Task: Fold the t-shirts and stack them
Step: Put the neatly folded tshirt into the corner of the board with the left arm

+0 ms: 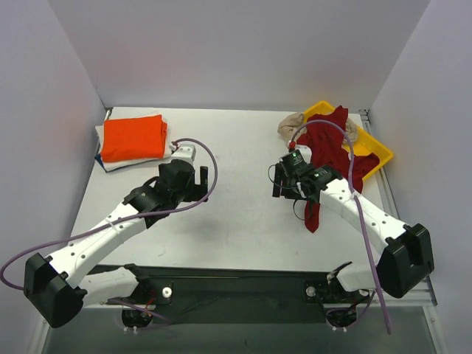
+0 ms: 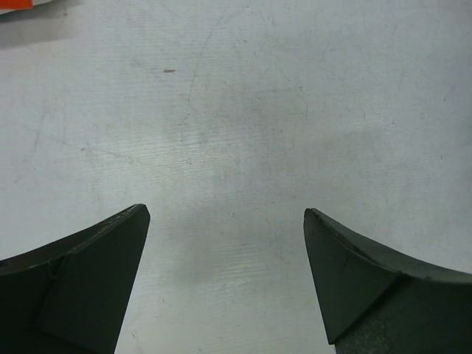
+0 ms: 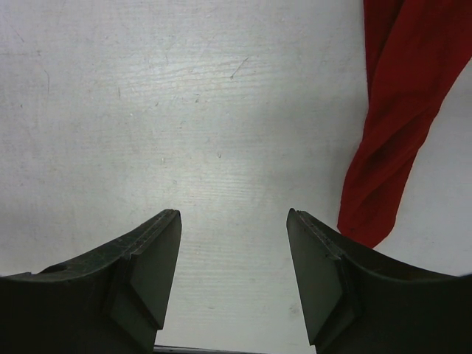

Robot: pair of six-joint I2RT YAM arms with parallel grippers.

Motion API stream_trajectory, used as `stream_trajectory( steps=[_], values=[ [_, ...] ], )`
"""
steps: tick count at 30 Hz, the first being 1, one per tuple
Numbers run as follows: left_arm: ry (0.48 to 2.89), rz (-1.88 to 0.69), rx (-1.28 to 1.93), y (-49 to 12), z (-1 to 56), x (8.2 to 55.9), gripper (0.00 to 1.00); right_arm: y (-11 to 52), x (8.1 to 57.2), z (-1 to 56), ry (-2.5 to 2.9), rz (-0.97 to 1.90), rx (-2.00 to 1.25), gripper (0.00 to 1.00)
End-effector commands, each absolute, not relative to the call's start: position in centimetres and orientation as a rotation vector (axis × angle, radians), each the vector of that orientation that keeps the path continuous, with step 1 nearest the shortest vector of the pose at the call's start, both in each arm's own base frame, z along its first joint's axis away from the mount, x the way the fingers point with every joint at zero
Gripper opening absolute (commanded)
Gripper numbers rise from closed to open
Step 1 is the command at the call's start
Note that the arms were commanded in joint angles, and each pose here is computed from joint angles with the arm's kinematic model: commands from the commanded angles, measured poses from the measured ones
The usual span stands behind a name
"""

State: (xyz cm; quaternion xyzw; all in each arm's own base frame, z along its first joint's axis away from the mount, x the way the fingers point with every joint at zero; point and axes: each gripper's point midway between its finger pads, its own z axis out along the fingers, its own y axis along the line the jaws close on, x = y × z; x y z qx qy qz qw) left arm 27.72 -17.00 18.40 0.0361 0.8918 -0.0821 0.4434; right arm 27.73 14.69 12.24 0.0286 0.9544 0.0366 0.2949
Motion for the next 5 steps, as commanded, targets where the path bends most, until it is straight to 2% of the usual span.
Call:
stream_trajectory(
  steps=[1, 5],
  values=[
    [2.111, -0.23, 0.022, -16.94, 21.07, 28.72, 0.97, 13.63, 27.87, 12.94, 2.496, 0.053, 0.115, 0.6],
    [2.107, -0.197, 0.013, -16.46, 21.16, 28.88, 0.97, 13.42, 28.08, 13.27, 2.483, 0.046, 0.122, 0.6]
  ],
)
